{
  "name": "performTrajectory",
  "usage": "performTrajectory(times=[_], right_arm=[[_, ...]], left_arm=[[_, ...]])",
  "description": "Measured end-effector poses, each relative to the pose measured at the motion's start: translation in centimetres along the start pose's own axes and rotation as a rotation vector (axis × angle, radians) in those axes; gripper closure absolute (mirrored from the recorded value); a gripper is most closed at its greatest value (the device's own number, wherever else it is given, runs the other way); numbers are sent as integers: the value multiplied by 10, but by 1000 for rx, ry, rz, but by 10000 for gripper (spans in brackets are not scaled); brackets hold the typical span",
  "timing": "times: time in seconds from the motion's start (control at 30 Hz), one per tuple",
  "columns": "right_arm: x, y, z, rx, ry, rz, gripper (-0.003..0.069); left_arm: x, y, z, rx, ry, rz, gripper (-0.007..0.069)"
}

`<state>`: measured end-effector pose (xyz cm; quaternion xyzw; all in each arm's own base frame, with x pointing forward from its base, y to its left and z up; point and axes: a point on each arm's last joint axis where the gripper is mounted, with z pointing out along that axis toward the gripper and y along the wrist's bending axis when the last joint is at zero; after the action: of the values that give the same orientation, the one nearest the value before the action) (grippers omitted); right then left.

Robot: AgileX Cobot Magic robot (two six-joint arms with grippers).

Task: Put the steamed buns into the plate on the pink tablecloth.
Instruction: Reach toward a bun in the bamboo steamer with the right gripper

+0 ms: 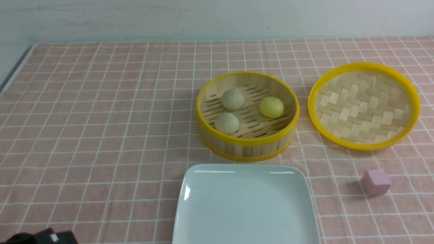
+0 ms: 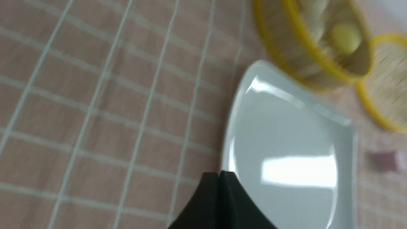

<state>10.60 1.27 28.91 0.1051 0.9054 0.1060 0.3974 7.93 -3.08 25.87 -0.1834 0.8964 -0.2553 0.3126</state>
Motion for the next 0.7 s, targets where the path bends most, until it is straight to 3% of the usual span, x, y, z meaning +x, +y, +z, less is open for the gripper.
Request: performTrajectory(times=[0.13,0.23,0.27,0.37,0.47,0.7], right_arm=[[-22,11,35,35,297,-33,669],[-32,30,64,-71,426,-64,663],[-37,44,78,-149,464,-111,654],[-47,74,101,-266,492,-188,617],[-58,98,121,-307,502,-253,557],[-106,150,172,-293,383,-414,389]], left_arm=[[-17,-4,16,-80,179,82,624],[-25,-4,28,-86,231,120,624],[-28,-4,33,-88,241,126,624],[-32,-4,39,-85,244,121,622],[-33,-4,40,-80,231,114,618],[-37,-5,41,-76,188,112,603]])
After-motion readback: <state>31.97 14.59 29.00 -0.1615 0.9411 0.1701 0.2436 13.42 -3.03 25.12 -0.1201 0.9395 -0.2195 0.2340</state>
